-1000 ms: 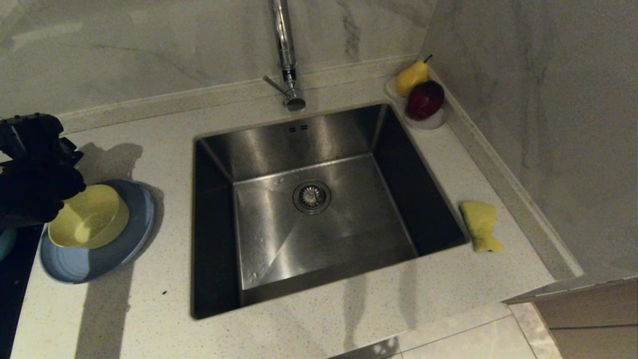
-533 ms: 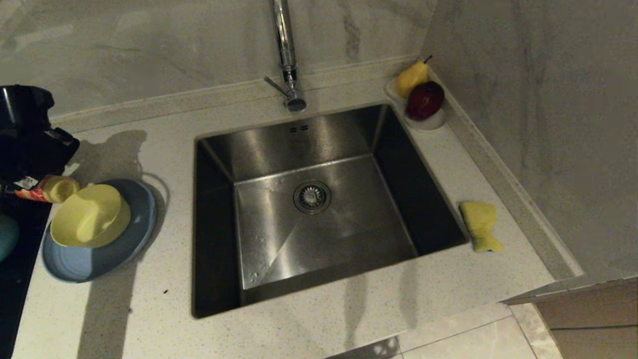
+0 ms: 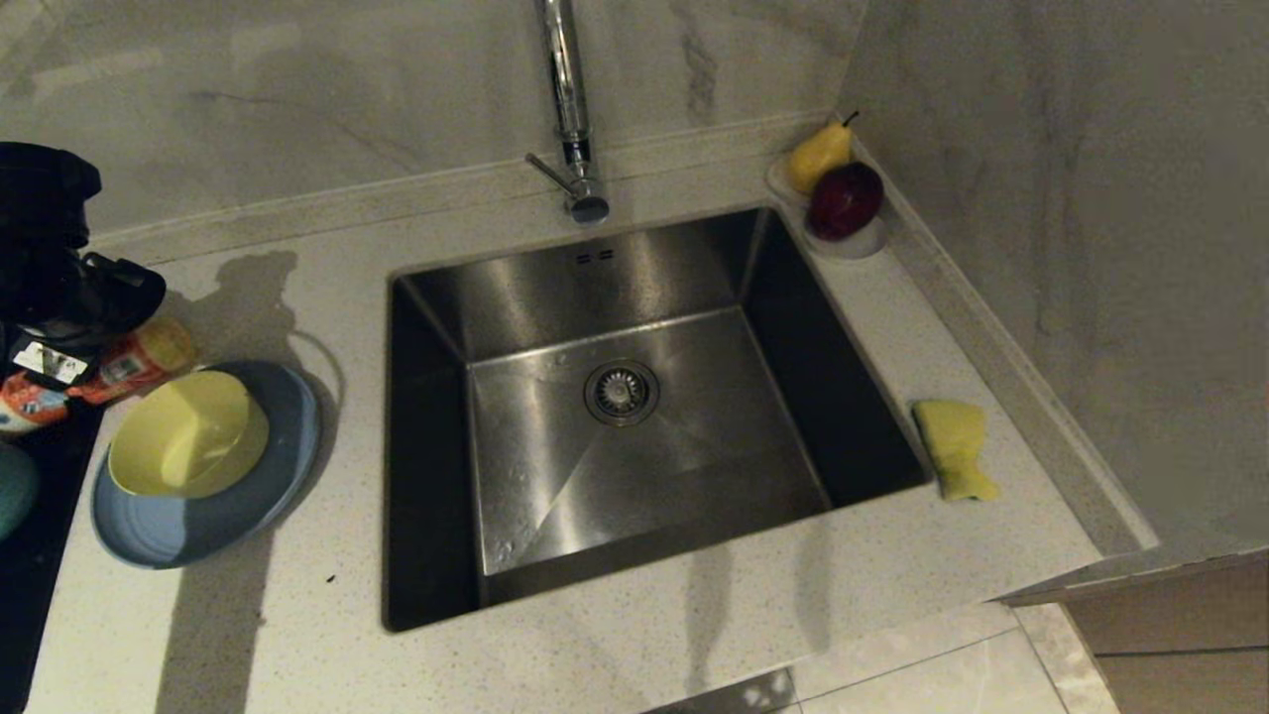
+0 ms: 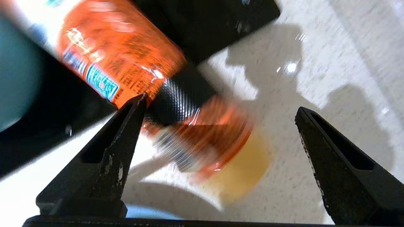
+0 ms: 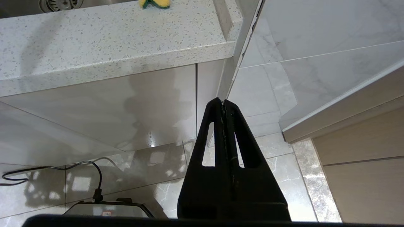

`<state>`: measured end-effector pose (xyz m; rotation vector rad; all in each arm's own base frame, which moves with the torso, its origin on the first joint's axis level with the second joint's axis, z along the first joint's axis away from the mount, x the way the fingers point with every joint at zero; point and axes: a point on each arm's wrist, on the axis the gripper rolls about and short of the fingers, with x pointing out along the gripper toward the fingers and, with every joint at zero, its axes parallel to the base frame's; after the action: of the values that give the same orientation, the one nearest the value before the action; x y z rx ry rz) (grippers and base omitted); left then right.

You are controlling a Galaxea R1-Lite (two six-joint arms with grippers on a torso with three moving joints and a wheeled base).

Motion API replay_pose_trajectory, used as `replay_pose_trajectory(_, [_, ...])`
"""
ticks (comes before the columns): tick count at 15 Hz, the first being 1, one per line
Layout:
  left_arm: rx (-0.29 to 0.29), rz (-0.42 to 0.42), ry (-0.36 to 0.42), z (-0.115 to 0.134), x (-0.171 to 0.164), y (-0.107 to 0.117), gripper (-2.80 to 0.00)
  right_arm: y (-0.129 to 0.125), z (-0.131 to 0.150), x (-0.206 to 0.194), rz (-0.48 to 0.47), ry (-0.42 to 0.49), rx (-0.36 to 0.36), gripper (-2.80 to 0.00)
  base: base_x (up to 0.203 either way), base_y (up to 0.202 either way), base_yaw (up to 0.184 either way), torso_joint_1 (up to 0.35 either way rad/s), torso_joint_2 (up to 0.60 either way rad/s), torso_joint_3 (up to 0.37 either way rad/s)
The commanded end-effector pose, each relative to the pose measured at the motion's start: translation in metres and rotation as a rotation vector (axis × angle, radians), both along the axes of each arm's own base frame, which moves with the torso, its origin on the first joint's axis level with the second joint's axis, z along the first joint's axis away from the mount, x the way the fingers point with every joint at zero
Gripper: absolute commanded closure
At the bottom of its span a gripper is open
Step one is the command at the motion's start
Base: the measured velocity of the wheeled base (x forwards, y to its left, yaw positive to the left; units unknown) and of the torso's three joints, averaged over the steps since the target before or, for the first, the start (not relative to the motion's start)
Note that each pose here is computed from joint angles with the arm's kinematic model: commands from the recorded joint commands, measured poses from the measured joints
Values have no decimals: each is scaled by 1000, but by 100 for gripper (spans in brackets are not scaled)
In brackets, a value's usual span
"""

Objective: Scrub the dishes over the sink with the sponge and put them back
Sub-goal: Place the dish soap on the table

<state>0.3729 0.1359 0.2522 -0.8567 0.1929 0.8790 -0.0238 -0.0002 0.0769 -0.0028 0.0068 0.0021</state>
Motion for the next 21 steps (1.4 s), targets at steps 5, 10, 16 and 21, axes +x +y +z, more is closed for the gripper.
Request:
replay_pose_trajectory(5, [-25,23,41,-5,0,3,-280,0,0,0,1,-1,0,0,0,0,0,6,1,-2])
replay_pose_trajectory(10, [13,23,9,7,2,7,-280,0,0,0,1,-1,0,0,0,0,0,0,0,0])
replay_pose_trajectory(16, [177,-47,-25,39,-1,6,-280,0,0,0,1,-1,0,0,0,0,0,0,0,0])
replay_pose_trajectory(21, [314,-85,-8,71,-27,3,-280,0,0,0,1,-1,0,0,0,0,0,0,0,0])
